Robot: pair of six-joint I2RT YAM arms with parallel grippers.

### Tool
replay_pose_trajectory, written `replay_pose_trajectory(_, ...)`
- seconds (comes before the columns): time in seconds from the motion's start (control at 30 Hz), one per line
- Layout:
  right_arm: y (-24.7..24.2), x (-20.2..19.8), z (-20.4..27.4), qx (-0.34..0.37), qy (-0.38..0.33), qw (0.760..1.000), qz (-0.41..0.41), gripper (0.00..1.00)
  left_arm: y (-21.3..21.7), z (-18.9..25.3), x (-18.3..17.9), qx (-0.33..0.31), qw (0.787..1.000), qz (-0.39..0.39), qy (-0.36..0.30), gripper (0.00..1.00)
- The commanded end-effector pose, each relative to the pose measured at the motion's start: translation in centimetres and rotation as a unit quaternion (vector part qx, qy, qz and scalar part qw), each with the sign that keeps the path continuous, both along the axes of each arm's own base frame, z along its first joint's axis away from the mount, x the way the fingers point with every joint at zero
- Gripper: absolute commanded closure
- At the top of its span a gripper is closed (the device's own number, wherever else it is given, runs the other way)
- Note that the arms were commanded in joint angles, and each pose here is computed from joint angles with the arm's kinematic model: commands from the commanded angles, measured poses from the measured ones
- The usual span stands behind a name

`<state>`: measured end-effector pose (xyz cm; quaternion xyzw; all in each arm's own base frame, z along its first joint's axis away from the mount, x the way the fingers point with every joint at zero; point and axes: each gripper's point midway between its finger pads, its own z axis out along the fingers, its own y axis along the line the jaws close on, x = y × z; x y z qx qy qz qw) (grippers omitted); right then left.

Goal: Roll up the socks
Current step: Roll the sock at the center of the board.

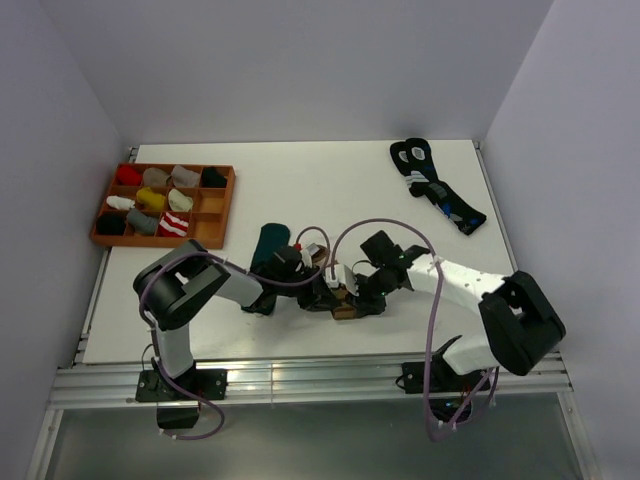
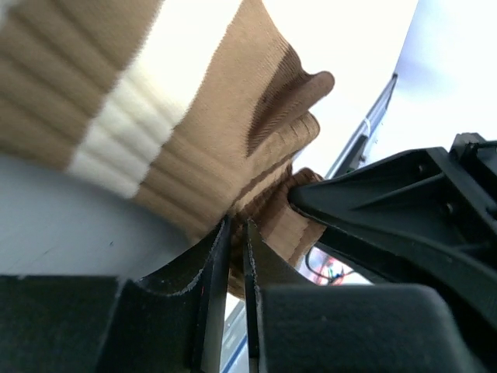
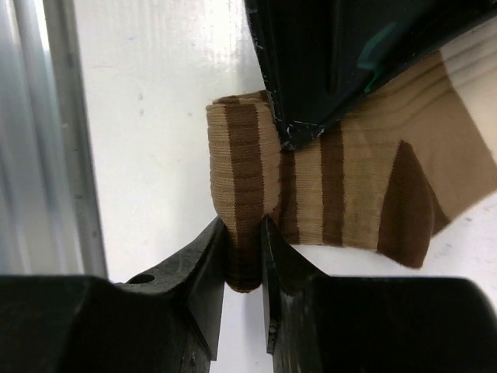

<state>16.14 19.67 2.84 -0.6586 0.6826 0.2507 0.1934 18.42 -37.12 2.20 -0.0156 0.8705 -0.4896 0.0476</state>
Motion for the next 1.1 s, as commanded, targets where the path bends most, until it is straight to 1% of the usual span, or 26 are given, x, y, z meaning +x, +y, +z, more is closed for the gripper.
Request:
replay_pose_trajectory(0.0, -1.0, -3.3, 0.9, -0.005, 0.116, 0.993, 0.027, 0.8, 1.2, -1.3, 0.9, 0.04, 0.998, 0.049, -0.021, 0.82)
replay_pose_trajectory(0.13, -1.6, -2.8, 1.0, -0.013, 0.151, 0.988, 0.023, 0.8, 0.9, -1.2, 0.9, 0.051, 0.996, 0.059, -0.047, 0.82)
replay_pose_trajectory(0.27, -1.8, -2.5, 0.8, -0.023, 0.216, 0.976, 0.024, 0.8, 0.6, -1.3, 0.8, 0.06, 0.994, 0.059, -0.074, 0.82)
replay_pose_trajectory(0.33, -1.6, -1.8, 1.0, -0.023, 0.229, 0.973, 0.024, 0.8, 0.7, -1.3, 0.7, 0.062, 0.993, 0.061, -0.083, 0.82)
replay_pose_trajectory(0.47, -1.4, -1.3, 0.8, -0.021, 0.285, 0.958, 0.021, 0.8, 0.9, -0.8, 1.1, 0.065, 0.988, 0.074, -0.119, 0.81)
replay_pose_trajectory(0.57, -1.4, -0.4, 0.2, -0.031, 0.293, 0.956, 0.007, 0.8, 1.3, -0.4, 0.9, 0.071, 0.984, 0.078, -0.142, 0.78)
replay_pose_trajectory(0.67, -1.4, -0.1, -0.1, -0.039, 0.302, 0.952, -0.002, 0.8, 1.8, -0.3, 0.8, 0.092, 0.976, 0.073, -0.182, 0.76)
replay_pose_trajectory(0.7, -1.3, 0.1, -0.1, -0.041, 0.303, 0.952, -0.006, 0.8, 2.1, -0.4, 1.2, 0.104, 0.971, 0.083, -0.196, 0.75)
replay_pose_trajectory(0.77, -1.2, 0.5, -0.1, -0.047, 0.307, 0.95, -0.016, 0.8, 2.2, 0.0, 0.6, 0.109, 0.968, 0.068, -0.218, 0.75)
replay_pose_trajectory(0.8, -1.3, 0.6, -0.2, -0.052, 0.306, 0.95, -0.019, 0.8, 2.5, -0.1, 0.7, 0.117, 0.964, 0.073, -0.229, 0.73)
replay_pose_trajectory(0.93, -1.4, 1.0, -0.5, -0.063, 0.305, 0.95, -0.031, 0.8, 2.5, 1.1, 0.7, 0.118, 0.95, 0.057, -0.285, 0.7)
replay_pose_trajectory(0.97, -1.4, 1.0, -0.6, -0.065, 0.308, 0.949, -0.032, 0.8, 2.3, 1.9, 0.9, 0.113, 0.943, 0.05, -0.31, 0.68)
replay_pose_trajectory(1.03, -1.4, 1.0, -0.6, -0.071, 0.314, 0.946, -0.035, 0.8, 1.8, 2.8, 0.8, 0.111, 0.935, 0.038, -0.336, 0.66)
replay_pose_trajectory(1.07, -1.5, 1.0, -0.8, -0.074, 0.32, 0.944, -0.037, 0.8, 1.7, 3.6, 1.1, 0.111, 0.925, 0.032, -0.361, 0.65)
